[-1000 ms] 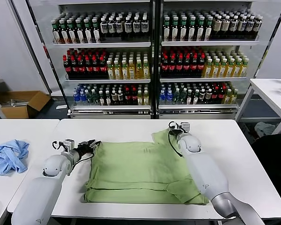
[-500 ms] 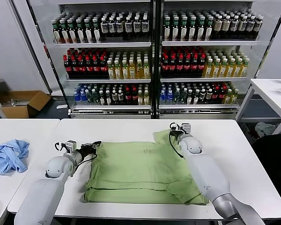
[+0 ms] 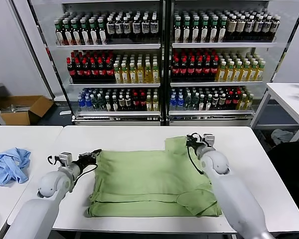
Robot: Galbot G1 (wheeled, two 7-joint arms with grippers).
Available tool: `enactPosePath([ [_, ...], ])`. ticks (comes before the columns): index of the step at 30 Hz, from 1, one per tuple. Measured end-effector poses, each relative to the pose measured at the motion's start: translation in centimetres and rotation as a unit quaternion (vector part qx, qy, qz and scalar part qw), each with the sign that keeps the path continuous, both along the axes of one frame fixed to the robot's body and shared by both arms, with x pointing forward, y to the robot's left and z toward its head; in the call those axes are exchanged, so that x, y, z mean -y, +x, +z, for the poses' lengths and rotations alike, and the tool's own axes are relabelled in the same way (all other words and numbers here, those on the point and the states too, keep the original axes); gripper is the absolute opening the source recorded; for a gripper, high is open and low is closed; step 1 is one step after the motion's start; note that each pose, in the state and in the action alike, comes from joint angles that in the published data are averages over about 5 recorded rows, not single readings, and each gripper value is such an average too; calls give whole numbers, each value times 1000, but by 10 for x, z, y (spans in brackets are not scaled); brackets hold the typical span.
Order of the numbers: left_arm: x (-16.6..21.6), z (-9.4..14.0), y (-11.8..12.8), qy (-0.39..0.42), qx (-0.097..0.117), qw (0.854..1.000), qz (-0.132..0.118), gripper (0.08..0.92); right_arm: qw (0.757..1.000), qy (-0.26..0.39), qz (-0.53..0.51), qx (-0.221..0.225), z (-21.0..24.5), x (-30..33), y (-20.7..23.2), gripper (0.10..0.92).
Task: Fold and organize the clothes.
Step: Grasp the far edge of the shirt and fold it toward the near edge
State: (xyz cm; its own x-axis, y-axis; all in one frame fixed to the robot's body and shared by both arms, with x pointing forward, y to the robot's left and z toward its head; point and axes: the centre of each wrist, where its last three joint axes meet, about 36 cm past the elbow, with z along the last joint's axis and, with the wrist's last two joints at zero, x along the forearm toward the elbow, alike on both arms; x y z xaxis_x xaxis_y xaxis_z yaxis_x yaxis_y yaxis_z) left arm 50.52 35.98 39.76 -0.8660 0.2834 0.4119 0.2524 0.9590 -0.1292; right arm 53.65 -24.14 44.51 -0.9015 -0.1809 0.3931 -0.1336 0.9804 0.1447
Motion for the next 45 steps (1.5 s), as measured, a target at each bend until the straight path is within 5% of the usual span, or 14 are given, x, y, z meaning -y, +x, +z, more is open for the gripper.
enactPosePath([
  [8,2,3,-37,-10,8,1000,-3,84,1000,4,9,12,17,19,-72,106],
  [25,-5,7,-108,-21,-12,1000,-15,84,1000,4,3,12,39,38,-170,106],
  [45,-9,15,-143,-1,-64,997,-33,84,999,-23,-15,-33,20,43,-216,106],
])
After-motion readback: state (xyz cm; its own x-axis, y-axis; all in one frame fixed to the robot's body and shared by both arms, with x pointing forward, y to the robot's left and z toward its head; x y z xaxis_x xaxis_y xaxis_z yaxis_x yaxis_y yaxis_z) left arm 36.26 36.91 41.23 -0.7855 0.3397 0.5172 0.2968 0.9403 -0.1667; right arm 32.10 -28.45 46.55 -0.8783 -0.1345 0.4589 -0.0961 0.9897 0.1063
